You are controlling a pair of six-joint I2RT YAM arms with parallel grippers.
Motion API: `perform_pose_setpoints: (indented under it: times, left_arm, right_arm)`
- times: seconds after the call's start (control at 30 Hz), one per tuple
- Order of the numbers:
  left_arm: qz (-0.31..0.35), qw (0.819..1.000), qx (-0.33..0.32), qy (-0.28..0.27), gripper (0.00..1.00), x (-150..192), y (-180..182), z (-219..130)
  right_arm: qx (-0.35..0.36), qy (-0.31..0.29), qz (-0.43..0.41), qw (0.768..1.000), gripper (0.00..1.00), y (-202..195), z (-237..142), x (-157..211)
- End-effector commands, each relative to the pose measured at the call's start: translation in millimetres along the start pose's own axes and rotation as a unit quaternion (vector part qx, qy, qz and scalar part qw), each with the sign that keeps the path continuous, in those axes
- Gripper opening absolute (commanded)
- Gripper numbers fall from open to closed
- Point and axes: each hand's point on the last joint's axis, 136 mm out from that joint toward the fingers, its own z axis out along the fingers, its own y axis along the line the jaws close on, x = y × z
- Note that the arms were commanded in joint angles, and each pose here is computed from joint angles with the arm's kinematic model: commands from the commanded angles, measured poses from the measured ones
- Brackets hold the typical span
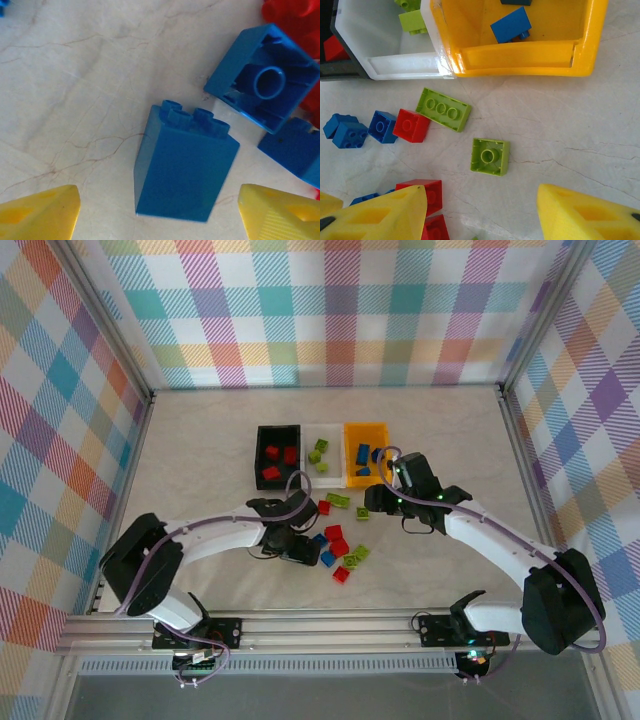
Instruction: Sort the legos into containers by color
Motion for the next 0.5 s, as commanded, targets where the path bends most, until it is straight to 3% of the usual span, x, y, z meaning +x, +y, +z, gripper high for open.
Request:
perform_pose_setpoints:
  times: [0.0, 0.3, 0.47]
  left_arm:
    - [0.021, 1.0, -0.006, -0.015, 0.74, -17.5, -5.2, 0.5]
    - [0.022, 0.999, -0.028, -0.026, 0.43, -28.9, -0.9, 8.9]
    - [0.013, 0.999, -0.023, -0.037, 0.35, -31.1, -2.2, 0.2]
  right_arm:
    - [0.0, -0.012, 0.004, 1.0, 0.6, 0.5, -5.6, -3.8]
    - [-0.002, -0.017, 0.0, 1.0, 0.6, 2.0, -10.0, -6.4]
    - [-0.002, -0.021, 0.001, 1.0, 0.6, 2.1, -12.4, -7.6]
